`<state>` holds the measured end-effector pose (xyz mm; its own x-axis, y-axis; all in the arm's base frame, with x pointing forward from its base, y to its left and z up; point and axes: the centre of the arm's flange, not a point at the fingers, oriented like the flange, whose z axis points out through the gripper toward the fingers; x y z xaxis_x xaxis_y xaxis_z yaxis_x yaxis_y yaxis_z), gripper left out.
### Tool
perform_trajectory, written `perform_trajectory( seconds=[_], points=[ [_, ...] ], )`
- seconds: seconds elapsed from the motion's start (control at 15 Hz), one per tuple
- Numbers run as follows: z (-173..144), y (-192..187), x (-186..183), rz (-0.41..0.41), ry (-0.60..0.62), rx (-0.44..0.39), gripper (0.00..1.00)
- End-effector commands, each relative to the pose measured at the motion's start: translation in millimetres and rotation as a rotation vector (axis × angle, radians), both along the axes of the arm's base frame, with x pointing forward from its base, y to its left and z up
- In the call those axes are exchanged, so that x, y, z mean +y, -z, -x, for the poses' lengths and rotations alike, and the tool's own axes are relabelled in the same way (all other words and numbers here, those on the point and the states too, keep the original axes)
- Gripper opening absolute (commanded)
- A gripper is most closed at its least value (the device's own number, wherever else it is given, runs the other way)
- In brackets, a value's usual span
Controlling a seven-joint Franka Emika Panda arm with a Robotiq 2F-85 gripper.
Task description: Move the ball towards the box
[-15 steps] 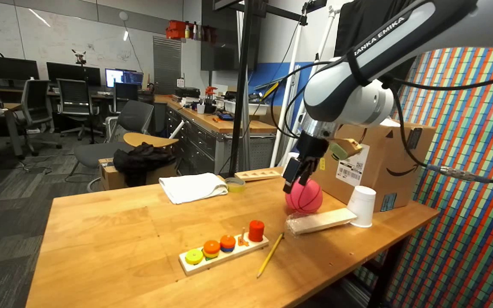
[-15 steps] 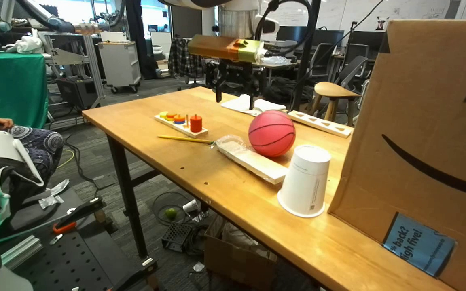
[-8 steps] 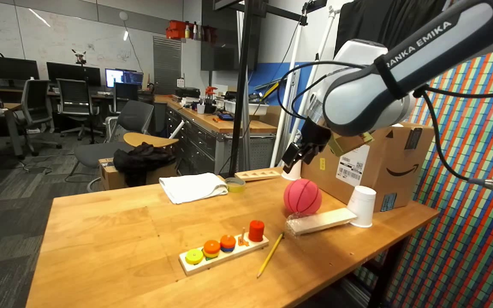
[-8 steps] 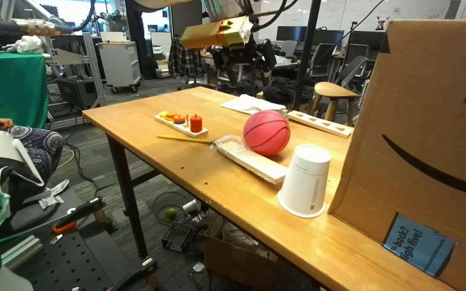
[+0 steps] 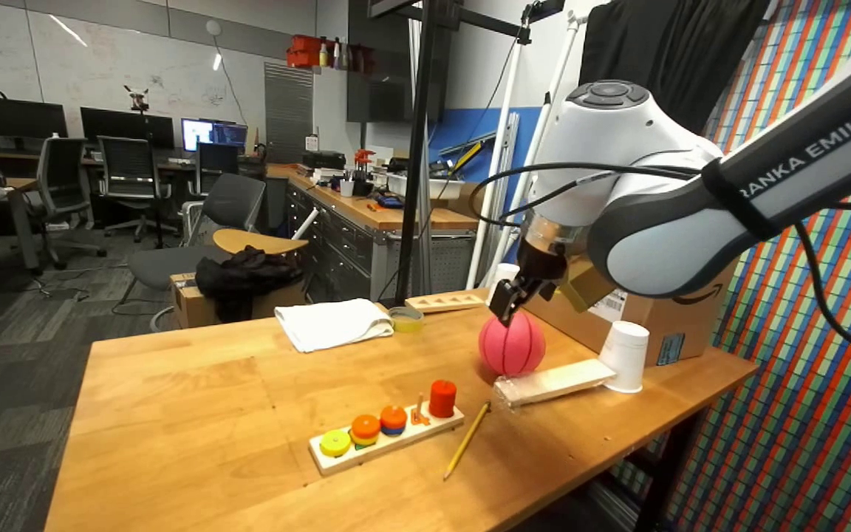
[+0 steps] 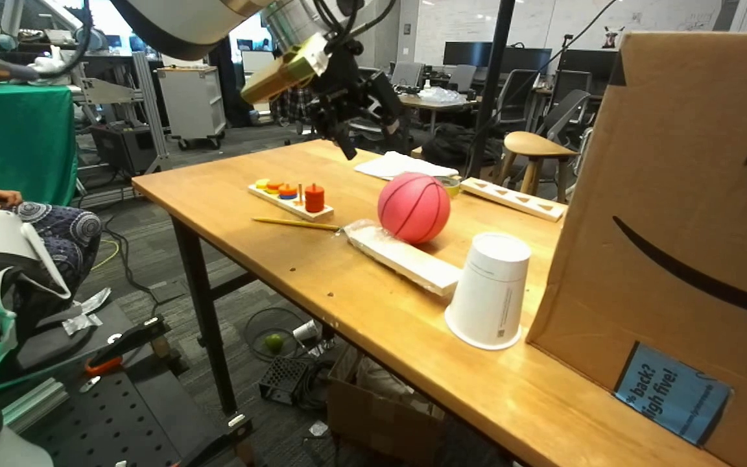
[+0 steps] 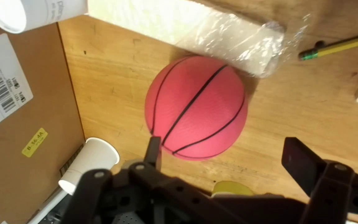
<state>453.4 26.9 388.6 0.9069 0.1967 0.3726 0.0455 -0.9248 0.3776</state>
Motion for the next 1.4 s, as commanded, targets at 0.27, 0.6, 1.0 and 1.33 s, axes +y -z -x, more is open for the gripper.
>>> perform_trajectory(
  seconds=[0.27, 0.6, 1.0, 1.33],
  points=[
    [23.2, 12.2, 89.7, 0.074, -0.1, 0.016, 1.0],
    [13.0, 26.9, 91.4, 0.033, -0.159, 0.072, 1.0],
    [-9.4, 57.5, 86.0, -0.045, -0.128, 0.131, 1.0],
    [-42.1, 61.4, 78.7, -0.149, -0.136, 0.199, 1.0]
  ],
)
